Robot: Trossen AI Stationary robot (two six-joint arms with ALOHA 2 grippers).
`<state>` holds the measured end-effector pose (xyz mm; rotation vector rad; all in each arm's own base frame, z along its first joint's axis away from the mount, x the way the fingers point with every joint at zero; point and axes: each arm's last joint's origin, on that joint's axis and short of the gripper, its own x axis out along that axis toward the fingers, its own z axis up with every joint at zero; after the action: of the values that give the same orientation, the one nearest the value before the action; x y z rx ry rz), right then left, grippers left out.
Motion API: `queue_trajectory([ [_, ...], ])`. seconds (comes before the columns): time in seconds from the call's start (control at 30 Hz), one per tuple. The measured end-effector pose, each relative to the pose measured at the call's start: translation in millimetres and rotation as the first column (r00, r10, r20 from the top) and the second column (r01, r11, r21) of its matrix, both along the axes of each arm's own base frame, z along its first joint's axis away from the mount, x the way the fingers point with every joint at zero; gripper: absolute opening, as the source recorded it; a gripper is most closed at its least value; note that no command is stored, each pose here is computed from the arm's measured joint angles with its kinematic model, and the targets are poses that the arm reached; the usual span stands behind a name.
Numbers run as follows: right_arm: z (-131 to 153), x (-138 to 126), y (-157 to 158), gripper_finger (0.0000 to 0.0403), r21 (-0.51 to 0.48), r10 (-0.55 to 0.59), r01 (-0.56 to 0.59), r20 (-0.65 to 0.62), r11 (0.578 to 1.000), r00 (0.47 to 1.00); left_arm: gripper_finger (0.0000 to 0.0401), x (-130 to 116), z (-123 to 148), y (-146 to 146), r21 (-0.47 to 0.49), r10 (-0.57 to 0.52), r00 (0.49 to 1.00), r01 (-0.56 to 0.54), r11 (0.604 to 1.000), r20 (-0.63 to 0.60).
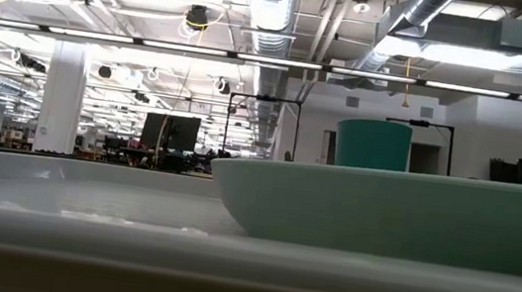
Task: Pick and place plate/cup/fork/spoon on tray
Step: Put the orange fork on the blue tray to the left of the blue plate
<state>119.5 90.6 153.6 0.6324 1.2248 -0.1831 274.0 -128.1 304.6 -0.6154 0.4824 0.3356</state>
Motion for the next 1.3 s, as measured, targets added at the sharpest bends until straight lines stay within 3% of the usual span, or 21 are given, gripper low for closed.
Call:
queue_trajectory([
  [0.43, -17, 4, 5, 0.0161, -0.052, 0.094, -0.098, -0.065, 0.994, 0.993, 0.0131, -1, -2, 0, 0.004, 0.009, 1.000, -0.009, 1.000, -0.018],
  [0.83, -16, 9, 9, 0.0013, -0.028, 0.138, -0.139, -0.030, 0.990, 0.990, 0.0131, -1, -2, 0, 0.004, 0.010, 1.000, -0.010, 1.000, -0.018],
  [1.3, -1, 15, 13, 0.0003, -0.040, 0.121, -0.122, -0.019, 0.992, 0.992, 0.0131, -1, -2, 2, 0.033, 0.048, 0.999, -0.048, 0.998, -0.003],
])
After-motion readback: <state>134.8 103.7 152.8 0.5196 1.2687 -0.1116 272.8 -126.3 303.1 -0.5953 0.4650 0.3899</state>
